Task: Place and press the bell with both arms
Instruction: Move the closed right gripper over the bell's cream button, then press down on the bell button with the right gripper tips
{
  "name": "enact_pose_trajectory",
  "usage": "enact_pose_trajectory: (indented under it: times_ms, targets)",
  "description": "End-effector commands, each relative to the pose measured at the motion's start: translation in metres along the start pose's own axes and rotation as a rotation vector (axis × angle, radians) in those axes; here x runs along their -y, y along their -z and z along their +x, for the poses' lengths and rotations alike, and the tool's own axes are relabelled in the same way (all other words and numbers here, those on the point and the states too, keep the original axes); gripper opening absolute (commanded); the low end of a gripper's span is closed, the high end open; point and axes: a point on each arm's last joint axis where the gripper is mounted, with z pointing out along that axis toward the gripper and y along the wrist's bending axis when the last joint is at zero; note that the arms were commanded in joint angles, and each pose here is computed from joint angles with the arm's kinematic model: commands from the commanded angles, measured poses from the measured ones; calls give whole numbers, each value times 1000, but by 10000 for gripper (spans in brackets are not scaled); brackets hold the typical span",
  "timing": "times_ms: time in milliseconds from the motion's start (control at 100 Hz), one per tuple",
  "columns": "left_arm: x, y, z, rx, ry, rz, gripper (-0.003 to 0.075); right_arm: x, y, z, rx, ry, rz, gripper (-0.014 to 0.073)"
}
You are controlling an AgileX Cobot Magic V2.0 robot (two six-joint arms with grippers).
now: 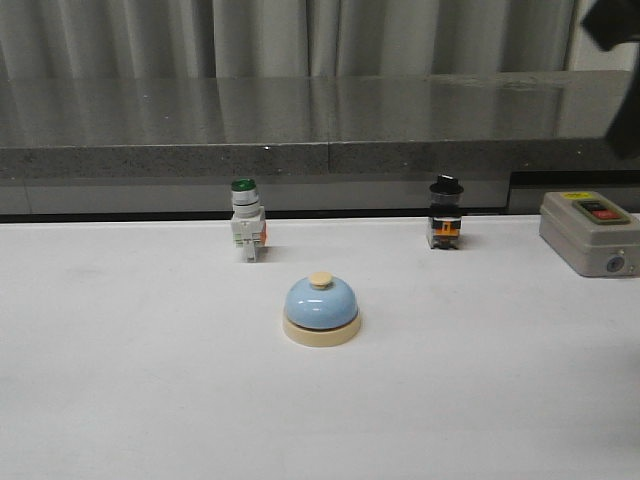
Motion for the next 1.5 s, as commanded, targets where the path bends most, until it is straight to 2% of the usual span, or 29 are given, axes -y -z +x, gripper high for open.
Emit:
enact_pose_trajectory:
  times_ms: [0,330,720,970,1490]
  targets:
    - [1,0,4,75,8,2,-20,-15,-6,-28,73,45,-37,-60]
    - [1,0,4,75,8,2,-20,-76,-75,-75,-24,169,-125,-60]
    - [1,0,4,75,8,2,-20,-120,-121,-91,-83,237,-171,-60]
    - [1,0,4,75,8,2,-20,-131,-132,-88,-110,246,-187,-60]
    - [1,0,4,75,8,2,-20,-132,-148,-80,-156,247,-181,-60]
